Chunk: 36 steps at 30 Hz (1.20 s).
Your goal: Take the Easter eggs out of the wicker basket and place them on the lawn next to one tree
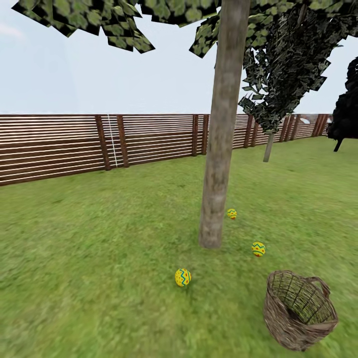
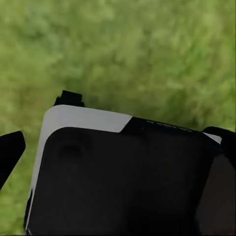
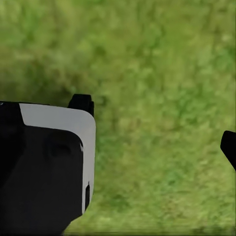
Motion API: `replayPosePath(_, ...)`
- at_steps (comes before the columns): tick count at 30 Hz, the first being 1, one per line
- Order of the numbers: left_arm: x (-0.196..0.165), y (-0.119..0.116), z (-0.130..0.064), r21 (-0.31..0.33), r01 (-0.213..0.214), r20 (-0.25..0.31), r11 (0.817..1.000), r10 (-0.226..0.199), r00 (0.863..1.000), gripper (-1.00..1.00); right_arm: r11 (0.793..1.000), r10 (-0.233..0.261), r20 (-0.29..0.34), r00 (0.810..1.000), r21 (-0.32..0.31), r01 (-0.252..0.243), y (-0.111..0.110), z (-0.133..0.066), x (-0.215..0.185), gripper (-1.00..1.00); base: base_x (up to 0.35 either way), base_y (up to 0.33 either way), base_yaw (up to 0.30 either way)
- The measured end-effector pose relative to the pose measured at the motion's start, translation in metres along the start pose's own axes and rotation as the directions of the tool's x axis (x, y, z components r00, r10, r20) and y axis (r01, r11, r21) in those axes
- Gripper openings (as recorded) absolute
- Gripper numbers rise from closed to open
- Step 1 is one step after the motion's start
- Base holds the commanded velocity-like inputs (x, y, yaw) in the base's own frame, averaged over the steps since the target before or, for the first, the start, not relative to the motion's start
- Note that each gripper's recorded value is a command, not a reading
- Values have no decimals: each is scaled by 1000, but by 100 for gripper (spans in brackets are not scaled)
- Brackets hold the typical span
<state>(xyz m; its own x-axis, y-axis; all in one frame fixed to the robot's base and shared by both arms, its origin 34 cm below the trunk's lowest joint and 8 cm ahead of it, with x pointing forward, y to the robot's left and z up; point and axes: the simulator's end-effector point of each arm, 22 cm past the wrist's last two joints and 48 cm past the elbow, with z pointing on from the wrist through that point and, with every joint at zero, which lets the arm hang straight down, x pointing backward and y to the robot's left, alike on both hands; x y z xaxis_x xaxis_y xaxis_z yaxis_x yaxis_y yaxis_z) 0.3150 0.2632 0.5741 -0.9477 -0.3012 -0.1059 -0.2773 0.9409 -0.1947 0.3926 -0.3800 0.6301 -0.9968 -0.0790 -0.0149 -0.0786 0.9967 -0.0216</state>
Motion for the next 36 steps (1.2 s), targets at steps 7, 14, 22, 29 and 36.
replayPosePath(7, 37, 29, -7, -48, 19, -77, 999, -23, 997, 100, 1000, -15, -14, 1000, 9, 15, 0, 13, 32, 100, 0, 0, 0)
replayPosePath(14, 74, 41, -15, -73, 27, -138, 997, -37, 990, 100, 998, -46, 3, 999, -30, 46, 14, 27, 70, 100, 0, 0, 0)
replayPosePath(22, 125, 50, -27, -100, 56, -232, 993, -78, 970, 100, 993, -74, 27, 997, -86, 76, 45, 31, 99, 100, 0, 0, 0)
replayPosePath(29, 130, 43, -34, -71, 59, -241, 996, -75, 968, 100, 991, -84, 80, 993, -94, 91, 49, 25, 97, 100, 0, 0, 0)
replayPosePath(36, 140, 43, -43, -69, 67, -257, 995, -82, 963, 100, 990, -82, 62, 995, -107, 89, 60, 21, 109, 100, 0, 0, 0)
